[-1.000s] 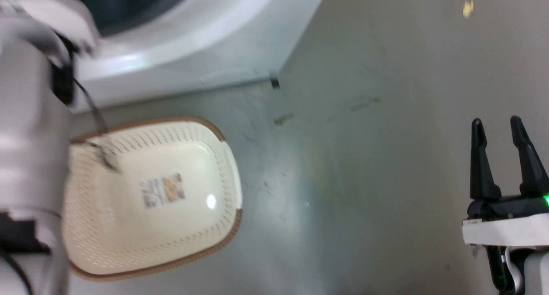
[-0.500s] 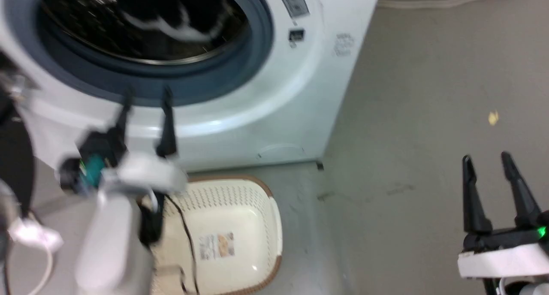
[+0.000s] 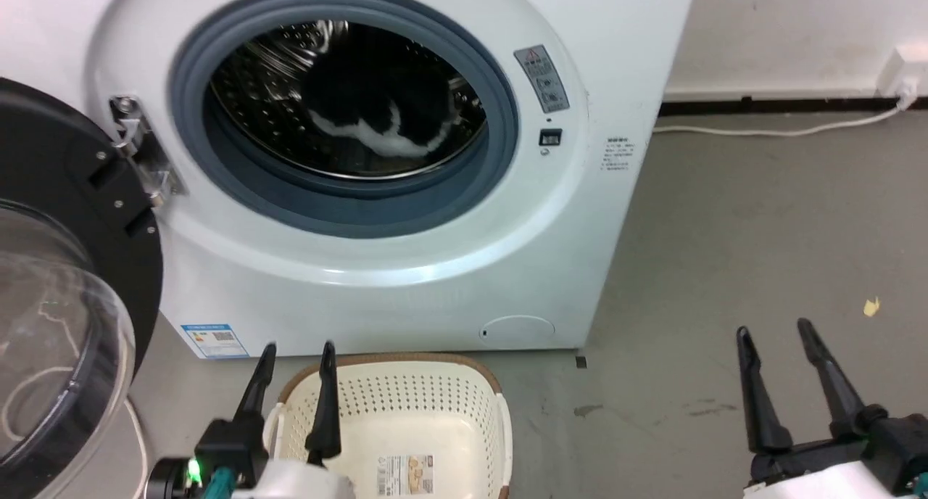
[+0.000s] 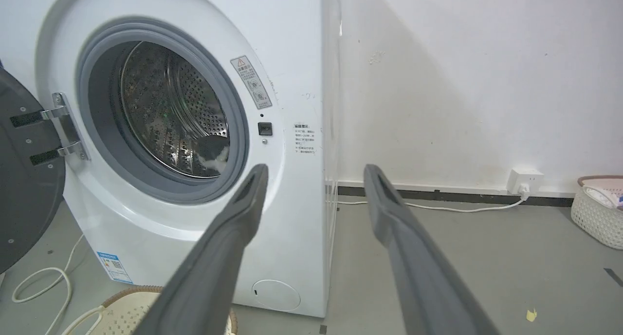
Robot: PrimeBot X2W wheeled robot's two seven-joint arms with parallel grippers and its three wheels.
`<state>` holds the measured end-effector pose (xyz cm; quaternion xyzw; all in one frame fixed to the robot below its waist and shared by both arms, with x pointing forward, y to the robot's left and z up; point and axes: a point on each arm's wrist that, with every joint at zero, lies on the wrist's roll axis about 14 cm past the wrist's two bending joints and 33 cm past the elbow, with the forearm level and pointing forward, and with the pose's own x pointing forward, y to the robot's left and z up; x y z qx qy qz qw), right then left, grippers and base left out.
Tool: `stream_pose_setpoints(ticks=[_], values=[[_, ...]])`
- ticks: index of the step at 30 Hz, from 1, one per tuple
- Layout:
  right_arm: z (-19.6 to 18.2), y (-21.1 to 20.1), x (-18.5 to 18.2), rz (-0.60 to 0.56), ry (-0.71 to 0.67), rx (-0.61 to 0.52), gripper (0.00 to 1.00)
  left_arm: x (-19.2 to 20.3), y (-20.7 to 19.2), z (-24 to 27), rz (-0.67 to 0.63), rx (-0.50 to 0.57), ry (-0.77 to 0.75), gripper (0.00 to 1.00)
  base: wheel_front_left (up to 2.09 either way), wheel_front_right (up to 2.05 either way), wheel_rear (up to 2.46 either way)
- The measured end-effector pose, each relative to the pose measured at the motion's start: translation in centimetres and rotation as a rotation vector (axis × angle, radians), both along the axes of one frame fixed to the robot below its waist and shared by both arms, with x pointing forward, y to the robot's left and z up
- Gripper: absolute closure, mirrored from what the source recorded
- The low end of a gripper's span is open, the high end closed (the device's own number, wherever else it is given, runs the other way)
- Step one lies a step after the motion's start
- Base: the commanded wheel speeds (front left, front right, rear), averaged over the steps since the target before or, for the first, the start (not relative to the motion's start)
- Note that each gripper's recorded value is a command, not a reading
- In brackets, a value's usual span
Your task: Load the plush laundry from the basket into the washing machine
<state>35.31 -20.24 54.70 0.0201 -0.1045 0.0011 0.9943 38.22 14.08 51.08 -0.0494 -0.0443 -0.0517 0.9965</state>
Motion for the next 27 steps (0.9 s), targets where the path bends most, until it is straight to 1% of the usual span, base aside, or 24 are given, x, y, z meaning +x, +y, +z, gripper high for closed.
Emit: stream_pose_setpoints(ticks=[4,8,16,17,27], values=[[0.0,0.7,-0.2,0.021,-0.001,-0.004,0.0,-1.4,0.6,0.3,0.042,-0.002,-0.007,0.0,0.0,0.0,0.0],[-0.3,1.4,-0.3,0.04,0.008,-0.002,0.0,-2.5,1.4,-0.5,0.082,0.005,0.018,0.0,0.0,0.0,0.0],[-0.7,2.2,-0.2,0.066,0.02,0.001,0.0,-2.9,2.0,-0.6,0.118,-0.013,0.026,0.0,0.0,0.0,0.0],[-0.7,2.3,-0.1,0.069,0.021,0.001,1.0,-3.0,2.0,-0.7,0.116,-0.017,0.028,1.0,0.0,0.0,0.0],[-0.7,2.3,-0.1,0.07,0.023,0.0,1.0,-3.0,1.9,-0.8,0.114,-0.017,0.035,1.0,0.0,0.0,0.0]])
